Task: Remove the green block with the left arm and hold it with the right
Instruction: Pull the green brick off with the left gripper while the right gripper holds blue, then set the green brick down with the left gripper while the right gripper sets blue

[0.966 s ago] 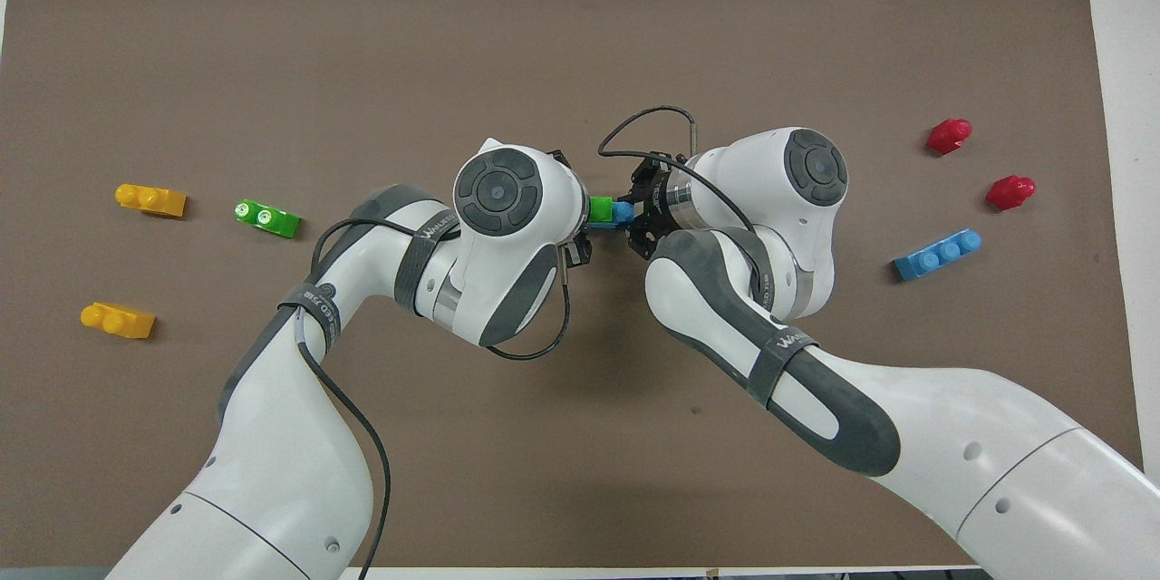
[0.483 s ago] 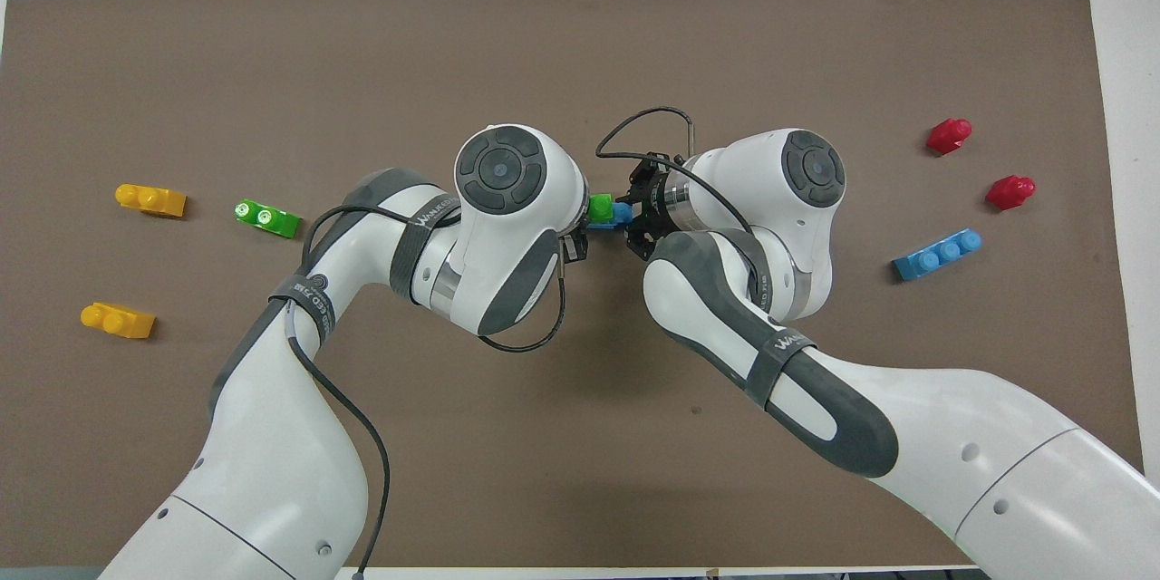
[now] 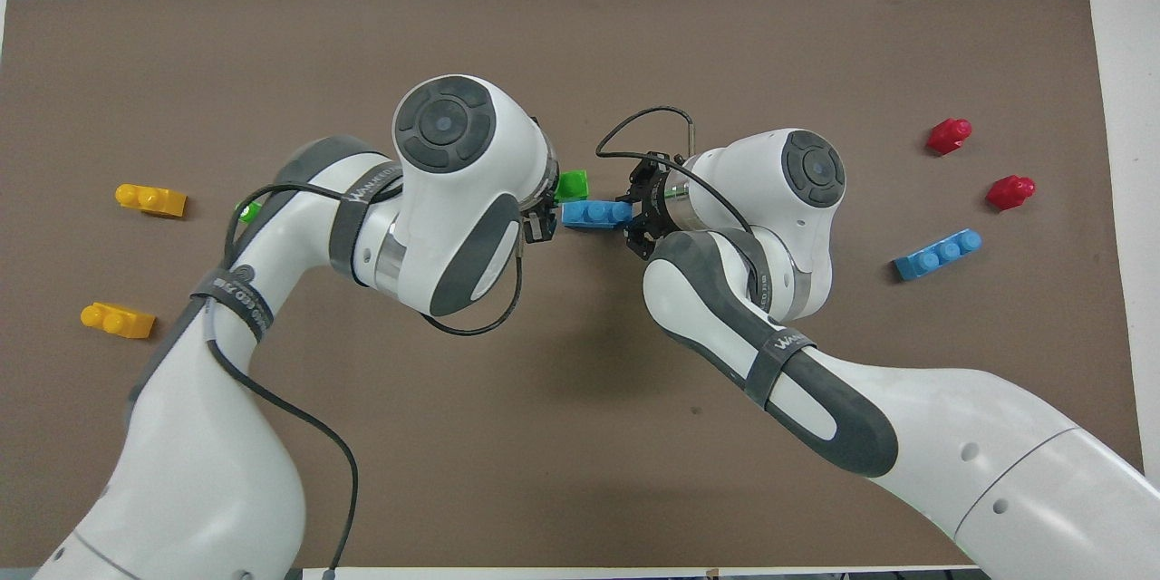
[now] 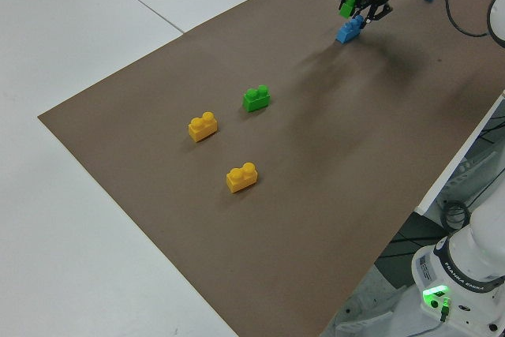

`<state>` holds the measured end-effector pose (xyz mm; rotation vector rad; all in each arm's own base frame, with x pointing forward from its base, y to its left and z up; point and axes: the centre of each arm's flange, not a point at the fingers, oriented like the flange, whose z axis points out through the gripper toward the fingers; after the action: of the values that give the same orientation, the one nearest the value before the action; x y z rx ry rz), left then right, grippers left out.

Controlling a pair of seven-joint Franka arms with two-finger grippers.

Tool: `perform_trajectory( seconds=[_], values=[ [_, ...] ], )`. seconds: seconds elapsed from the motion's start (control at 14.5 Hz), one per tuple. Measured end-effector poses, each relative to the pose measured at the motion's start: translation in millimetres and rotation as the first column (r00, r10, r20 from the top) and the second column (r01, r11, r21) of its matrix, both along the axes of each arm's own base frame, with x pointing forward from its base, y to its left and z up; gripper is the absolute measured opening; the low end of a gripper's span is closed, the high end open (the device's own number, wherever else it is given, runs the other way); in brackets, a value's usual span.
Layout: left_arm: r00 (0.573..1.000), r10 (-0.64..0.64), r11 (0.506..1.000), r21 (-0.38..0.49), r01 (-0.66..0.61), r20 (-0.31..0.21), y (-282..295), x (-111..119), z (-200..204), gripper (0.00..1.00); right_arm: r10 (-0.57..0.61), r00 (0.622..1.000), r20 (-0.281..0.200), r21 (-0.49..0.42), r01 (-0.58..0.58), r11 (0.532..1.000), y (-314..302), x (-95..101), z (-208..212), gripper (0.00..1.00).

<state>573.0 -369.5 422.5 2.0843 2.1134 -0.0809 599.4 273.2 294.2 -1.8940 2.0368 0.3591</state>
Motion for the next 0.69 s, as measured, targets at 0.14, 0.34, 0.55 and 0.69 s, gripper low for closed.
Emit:
perform_trajectory(
  seconds=[0.14,0.34,0.55,0.69],
  values=[
    [0.997,-0.074,0.997,0.017,0.074,-0.002,40,-6,27,0.35,-0.002,1.000,-0.006,0.002,0.002,1.000,-4,4.5,4,0.34],
    [0.976,-0.215,0.975,0.049,0.216,-0.025,101,-32,40,0.35,0.015,1.000,-0.022,0.012,-0.015,1.000,-28,26.5,30,0.34],
    [0.933,-0.354,0.931,0.068,0.357,-0.060,174,-48,40,0.35,0.109,0.994,-0.016,0.005,-0.109,0.994,-106,49.5,40,0.34],
    [0.894,-0.441,0.893,0.067,0.446,-0.077,237,-53,42,0.35,0.166,0.986,-0.031,0.010,-0.166,0.986,-178,56.2,35,0.34]
  ],
)
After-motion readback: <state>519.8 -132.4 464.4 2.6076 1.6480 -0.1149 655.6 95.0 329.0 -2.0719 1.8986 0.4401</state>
